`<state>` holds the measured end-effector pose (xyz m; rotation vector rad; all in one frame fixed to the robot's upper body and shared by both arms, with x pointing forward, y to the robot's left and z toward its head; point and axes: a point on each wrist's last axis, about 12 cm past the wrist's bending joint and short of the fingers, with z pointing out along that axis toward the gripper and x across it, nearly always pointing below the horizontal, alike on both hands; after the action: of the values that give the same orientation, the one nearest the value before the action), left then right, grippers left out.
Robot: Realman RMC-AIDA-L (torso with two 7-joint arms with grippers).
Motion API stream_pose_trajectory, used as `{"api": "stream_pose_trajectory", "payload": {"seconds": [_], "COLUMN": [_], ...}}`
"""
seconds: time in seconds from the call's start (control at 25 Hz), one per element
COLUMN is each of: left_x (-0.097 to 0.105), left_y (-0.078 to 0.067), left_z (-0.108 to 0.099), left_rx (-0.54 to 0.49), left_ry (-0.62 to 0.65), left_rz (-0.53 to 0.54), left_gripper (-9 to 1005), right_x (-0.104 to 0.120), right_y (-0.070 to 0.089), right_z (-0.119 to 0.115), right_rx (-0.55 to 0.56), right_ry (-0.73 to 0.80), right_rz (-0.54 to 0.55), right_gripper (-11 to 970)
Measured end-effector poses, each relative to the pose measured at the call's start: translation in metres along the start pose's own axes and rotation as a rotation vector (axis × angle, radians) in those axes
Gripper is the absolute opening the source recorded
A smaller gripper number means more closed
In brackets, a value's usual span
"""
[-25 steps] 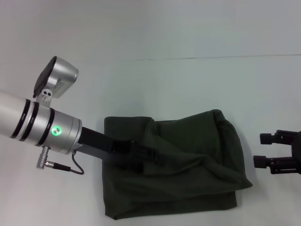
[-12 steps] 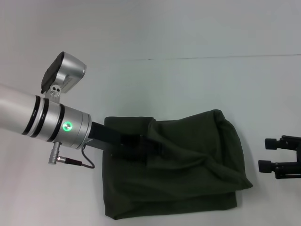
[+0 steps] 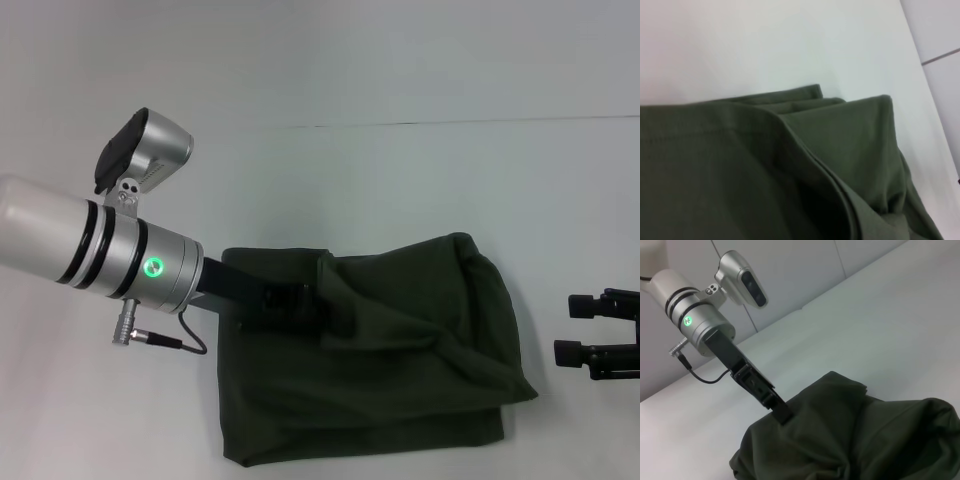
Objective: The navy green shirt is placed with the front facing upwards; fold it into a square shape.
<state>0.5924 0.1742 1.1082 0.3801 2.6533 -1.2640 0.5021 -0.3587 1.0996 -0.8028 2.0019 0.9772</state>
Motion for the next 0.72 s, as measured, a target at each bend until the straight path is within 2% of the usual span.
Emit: {"api": "stream_pose_trajectory", "payload": {"seconds": [0.32, 0.52, 0.72], "left_x": [-0.006, -0.012, -0.016], "left_y": [-0.009, -0.017, -0.022], "left_z": [0.005, 0.012, 0.023], "left_rx": [0.062, 0.114, 0.181], "left_ry": [-0.062, -0.131, -0.187], "left_rz": [-0.004, -0.005, -0.014], "left_gripper": [225, 80, 81], "right_x": [-0.002, -0.002, -0.002], "right_y": [0.0, -0.001, -0.001], "right_z": [0.003, 0.004, 0.004], "right_rx": [-0.002, -0.001, -0.002], "right_ry": [-0.003, -0.003, -0.006], "right_rz": [-0.004, -0.005, -0.007], "right_gripper": [928, 928, 927]}}
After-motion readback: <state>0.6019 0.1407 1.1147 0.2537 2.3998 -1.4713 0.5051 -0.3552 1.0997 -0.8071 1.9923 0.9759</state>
